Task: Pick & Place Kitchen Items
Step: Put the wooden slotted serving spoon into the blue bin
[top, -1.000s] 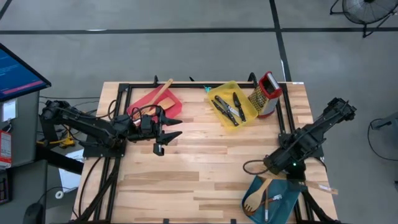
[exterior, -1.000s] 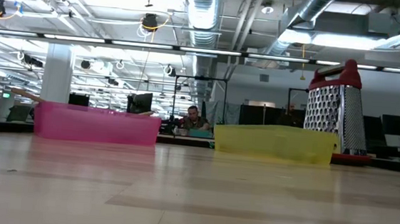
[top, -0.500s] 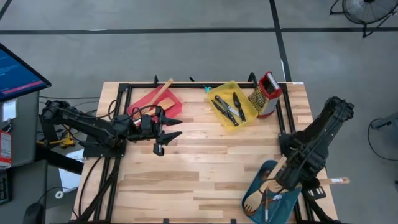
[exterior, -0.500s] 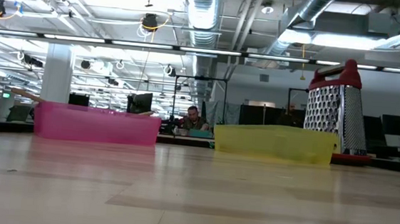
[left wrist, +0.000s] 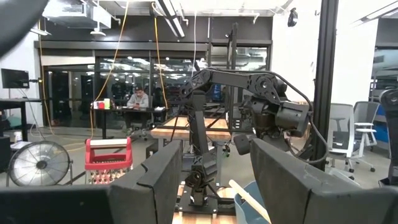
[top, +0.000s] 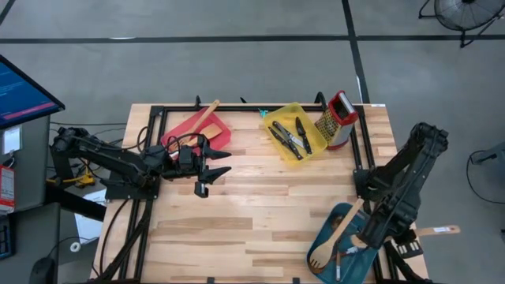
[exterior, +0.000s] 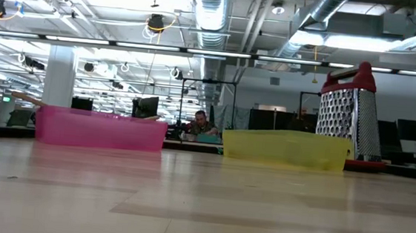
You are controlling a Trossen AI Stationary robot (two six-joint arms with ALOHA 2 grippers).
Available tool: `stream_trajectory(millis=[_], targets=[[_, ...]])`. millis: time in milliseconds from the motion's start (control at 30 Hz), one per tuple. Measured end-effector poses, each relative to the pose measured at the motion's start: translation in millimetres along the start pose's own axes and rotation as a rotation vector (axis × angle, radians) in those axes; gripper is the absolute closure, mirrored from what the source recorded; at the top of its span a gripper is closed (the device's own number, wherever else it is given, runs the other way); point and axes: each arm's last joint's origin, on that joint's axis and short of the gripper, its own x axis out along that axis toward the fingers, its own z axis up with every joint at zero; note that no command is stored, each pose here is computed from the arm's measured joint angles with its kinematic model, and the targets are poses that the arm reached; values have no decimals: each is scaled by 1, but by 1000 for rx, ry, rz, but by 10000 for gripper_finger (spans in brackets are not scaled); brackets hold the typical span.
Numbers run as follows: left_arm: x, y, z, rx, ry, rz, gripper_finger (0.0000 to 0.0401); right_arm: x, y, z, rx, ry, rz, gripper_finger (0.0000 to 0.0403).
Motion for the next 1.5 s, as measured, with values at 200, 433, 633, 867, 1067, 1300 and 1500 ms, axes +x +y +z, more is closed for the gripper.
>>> stream_trajectory(millis=[200,433,633,867,1067,1300,1500], targets=[[0,0,0,0,0,0,224,6,3,9,11,20,-28,316],[0,0,0,0,0,0,224,19,7,36,-80,33,-149,309],[0,0,0,0,0,0,224,23,4,56,-84,40,-213,311],[0,0,0,-1,0,0,224,25,-1,72,-68,39,-271,310],[0,0,0,0,0,0,224,30,-2,82,-123,75,-287,310],[0,0,0,0,0,0,224,31,-2,84,-119,74,-305,310],[0,0,0,0,0,0,224,31,-2,84,-119,71,-312,310]])
